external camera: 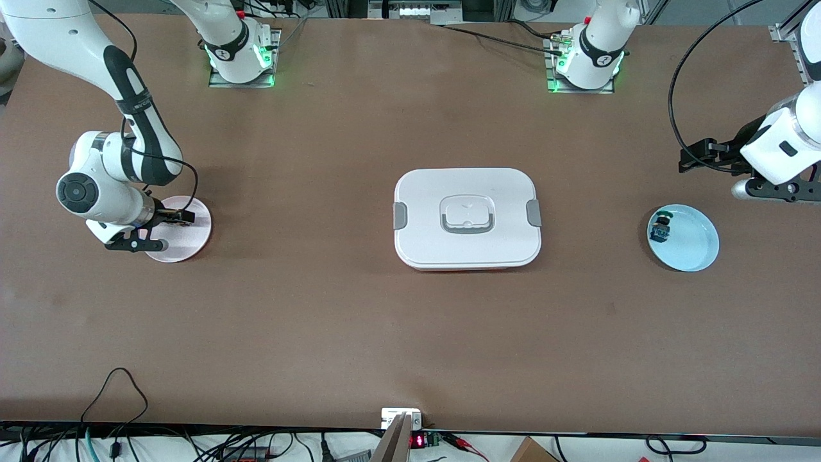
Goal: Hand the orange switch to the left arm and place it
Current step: 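Lower the right gripper and close it on the orange switch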
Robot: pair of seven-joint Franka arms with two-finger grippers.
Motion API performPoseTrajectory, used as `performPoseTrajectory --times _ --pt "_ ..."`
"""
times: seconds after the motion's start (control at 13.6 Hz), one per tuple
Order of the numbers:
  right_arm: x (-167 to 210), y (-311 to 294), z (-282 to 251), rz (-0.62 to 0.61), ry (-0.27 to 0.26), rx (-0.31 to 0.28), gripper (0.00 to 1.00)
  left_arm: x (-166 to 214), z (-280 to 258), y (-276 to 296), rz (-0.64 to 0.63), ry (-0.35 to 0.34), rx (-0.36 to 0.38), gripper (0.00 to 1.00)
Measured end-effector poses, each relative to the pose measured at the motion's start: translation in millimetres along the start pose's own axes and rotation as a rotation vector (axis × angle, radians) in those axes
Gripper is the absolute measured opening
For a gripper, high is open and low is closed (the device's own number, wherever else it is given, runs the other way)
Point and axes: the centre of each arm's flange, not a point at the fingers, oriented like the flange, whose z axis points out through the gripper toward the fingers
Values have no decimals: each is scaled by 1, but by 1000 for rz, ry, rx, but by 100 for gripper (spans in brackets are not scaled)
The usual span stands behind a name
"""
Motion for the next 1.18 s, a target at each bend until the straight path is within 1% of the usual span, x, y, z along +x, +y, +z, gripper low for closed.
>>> performPoseTrajectory --times 0.37,0.74,0.81,0.88,0.96,1.03,1.1,1.18 --pt "-3 -2 13 -3 -21 2 100 0 1 0 0 -1 0 100" --pt "-7 -3 18 -5 -29 3 100 0 1 0 0 -1 0 100" --pt "-7 -3 18 -6 -29 3 94 0 1 0 0 -1 0 100" --pt "-7 -3 18 -7 -29 3 93 0 1 0 0 -2 0 100" --pt "-7 -3 17 -9 -28 3 89 1 1 0 0 -2 0 100" --pt "-7 -4 16 -9 -26 3 76 1 1 0 0 -2 0 100" --pt "-7 -4 14 -10 -23 3 72 1 1 0 0 -2 0 100" --pt "-7 -4 14 -10 -22 3 72 1 1 0 0 -2 0 100"
